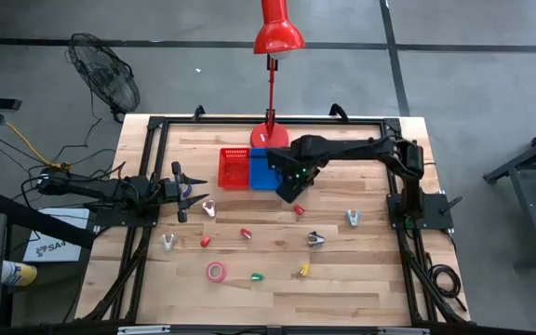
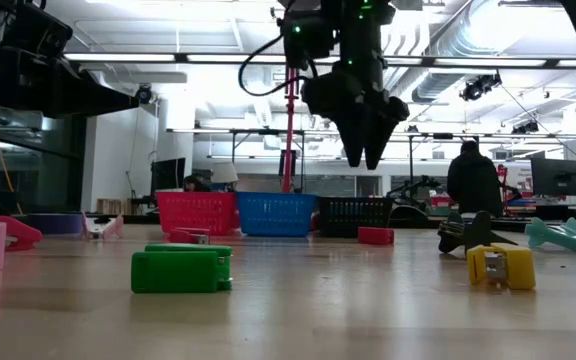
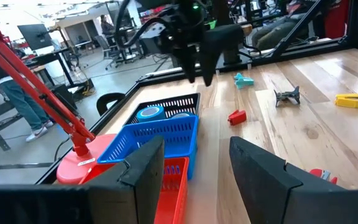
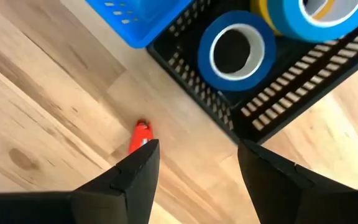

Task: Pick and place Stapler, Stapler remover, tape
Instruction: Put the right red stapler into the blue basket

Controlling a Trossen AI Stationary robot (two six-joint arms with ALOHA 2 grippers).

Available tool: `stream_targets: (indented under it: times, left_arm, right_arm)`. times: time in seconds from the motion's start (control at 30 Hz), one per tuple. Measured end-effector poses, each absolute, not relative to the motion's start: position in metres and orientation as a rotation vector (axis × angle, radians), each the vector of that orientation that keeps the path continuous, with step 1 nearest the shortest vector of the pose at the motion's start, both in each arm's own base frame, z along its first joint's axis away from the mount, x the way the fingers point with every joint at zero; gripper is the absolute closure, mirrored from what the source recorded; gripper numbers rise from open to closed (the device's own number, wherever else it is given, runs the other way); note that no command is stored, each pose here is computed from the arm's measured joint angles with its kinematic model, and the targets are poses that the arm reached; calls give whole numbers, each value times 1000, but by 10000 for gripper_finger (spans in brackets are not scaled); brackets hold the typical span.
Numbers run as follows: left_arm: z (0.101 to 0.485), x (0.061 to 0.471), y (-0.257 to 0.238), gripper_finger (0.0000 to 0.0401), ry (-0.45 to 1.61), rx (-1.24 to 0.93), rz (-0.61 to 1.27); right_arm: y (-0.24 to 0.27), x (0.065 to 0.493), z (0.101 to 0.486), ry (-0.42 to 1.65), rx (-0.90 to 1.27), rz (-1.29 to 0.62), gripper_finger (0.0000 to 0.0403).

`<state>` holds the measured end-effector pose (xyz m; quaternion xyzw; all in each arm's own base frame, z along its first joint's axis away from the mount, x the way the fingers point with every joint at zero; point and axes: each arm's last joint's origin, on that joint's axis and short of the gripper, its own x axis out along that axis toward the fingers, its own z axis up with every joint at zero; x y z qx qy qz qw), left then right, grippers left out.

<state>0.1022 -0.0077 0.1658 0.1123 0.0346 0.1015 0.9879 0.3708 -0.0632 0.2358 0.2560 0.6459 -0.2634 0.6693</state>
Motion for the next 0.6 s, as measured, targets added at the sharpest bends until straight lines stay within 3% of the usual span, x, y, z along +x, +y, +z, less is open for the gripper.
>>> stream_targets:
  times: [0.6]
  left_arm:
    - [166, 102, -8, 222, 69, 225, 204]
  right_arm:
    - [-28, 359, 165, 1480, 694, -596, 194]
